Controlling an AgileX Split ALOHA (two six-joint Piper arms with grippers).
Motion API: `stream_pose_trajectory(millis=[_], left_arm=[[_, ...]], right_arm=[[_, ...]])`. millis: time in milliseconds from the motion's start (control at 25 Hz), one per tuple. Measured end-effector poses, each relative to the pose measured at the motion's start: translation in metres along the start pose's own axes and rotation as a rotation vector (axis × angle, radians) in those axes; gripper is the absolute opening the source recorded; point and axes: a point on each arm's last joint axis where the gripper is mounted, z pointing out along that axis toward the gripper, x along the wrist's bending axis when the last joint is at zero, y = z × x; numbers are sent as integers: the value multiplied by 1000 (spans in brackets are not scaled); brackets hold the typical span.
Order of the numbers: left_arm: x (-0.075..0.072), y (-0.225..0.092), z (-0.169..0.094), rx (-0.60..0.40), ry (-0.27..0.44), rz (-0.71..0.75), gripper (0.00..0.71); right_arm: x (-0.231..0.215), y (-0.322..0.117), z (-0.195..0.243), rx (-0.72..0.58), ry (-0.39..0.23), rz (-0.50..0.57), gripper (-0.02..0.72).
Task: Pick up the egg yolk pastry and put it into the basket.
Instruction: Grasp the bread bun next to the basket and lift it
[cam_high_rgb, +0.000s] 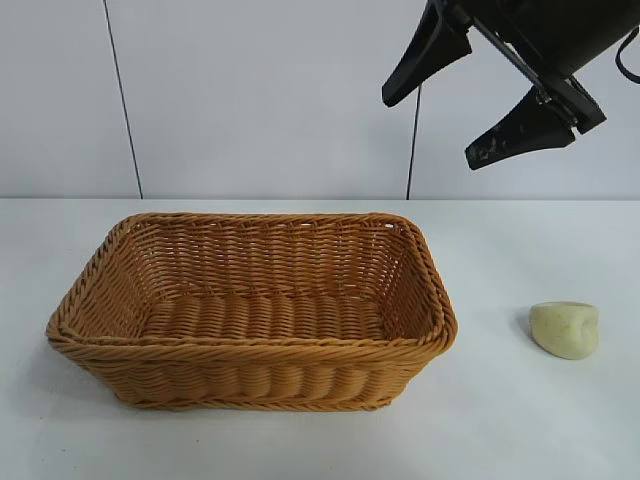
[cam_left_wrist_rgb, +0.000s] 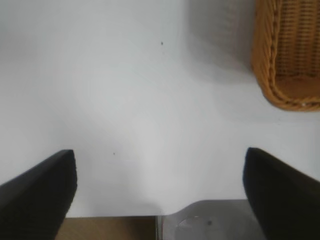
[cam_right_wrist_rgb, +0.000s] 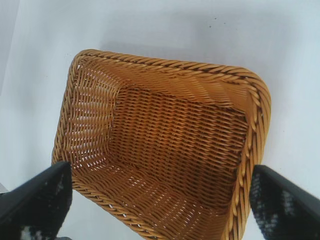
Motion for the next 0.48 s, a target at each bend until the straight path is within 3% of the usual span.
stream_pose_trajectory(millis=[200, 480], left_arm=[[1, -49, 2, -143, -2, 7, 696], [1, -82, -14, -379, -10, 21, 696]], right_arm=[[0, 0, 0, 0, 0, 0, 662], [0, 0, 0, 3, -5, -5, 662]])
